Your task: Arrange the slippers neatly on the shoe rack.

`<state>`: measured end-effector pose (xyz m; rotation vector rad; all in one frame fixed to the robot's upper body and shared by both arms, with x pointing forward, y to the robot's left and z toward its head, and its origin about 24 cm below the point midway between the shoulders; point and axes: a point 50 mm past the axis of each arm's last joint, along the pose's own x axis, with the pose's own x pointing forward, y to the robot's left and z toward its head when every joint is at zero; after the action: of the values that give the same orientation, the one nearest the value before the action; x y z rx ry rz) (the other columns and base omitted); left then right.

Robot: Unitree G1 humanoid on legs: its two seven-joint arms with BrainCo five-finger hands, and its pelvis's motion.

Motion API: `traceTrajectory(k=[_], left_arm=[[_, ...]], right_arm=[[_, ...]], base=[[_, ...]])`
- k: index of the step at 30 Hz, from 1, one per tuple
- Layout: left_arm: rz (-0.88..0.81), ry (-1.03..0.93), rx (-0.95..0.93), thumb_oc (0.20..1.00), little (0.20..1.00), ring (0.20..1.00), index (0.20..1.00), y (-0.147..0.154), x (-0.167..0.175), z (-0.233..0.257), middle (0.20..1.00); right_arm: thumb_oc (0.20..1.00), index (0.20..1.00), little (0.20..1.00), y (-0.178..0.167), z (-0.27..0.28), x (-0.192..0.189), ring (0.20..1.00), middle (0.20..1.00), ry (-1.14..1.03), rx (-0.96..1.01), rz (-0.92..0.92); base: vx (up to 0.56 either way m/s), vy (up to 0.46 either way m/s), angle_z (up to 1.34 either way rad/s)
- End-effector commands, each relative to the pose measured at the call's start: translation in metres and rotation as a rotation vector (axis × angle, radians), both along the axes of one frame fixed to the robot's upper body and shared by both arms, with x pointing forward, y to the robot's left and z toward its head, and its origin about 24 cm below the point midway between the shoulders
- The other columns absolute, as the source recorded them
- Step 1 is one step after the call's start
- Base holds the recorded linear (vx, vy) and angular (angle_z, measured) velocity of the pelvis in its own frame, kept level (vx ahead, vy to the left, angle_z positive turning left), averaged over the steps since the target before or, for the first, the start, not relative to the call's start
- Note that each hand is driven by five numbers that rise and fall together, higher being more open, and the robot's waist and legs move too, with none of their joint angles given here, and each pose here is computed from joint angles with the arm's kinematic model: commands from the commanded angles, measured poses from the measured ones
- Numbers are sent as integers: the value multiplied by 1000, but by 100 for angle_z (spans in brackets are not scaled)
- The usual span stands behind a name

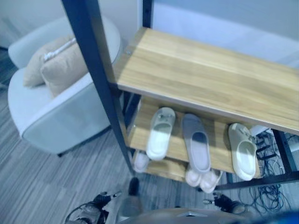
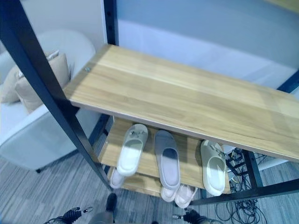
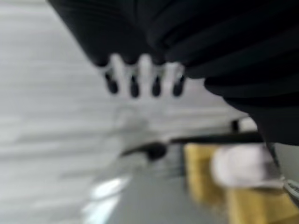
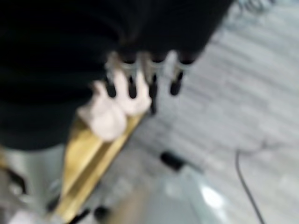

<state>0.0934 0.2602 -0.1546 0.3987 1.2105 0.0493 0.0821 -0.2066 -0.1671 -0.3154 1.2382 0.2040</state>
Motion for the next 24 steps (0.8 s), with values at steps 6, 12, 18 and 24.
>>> traceTrajectory(k=[6, 12, 18, 24], left_arm=[[-118, 58, -35, 1000, 1000, 1000, 1000, -15, -15, -7, 1000], [-157, -18, -51, 1000, 1000, 1000, 1000, -24, 0, -4, 1000], [-221, -57, -73, 1000, 1000, 1000, 1000, -40, 12, -4, 1000], [-260, -98, -98, 1000, 1000, 1000, 1000, -56, 24, -3, 1000]], right_arm=[[1000, 1000, 1000, -12, 15, 26, 1000, 1000, -138, -14, 99], [1000, 1000, 1000, -16, 28, 37, 1000, 1000, -227, -14, 194], [1000, 1000, 1000, -29, 41, 63, 1000, 1000, -318, -72, 209], [1000, 1000, 1000, -18, 60, 104, 1000, 1000, -472, -72, 233]], base=[[9, -10, -2], [-121, -24, -13], [-91, -29, -16], [-67, -6, -2]])
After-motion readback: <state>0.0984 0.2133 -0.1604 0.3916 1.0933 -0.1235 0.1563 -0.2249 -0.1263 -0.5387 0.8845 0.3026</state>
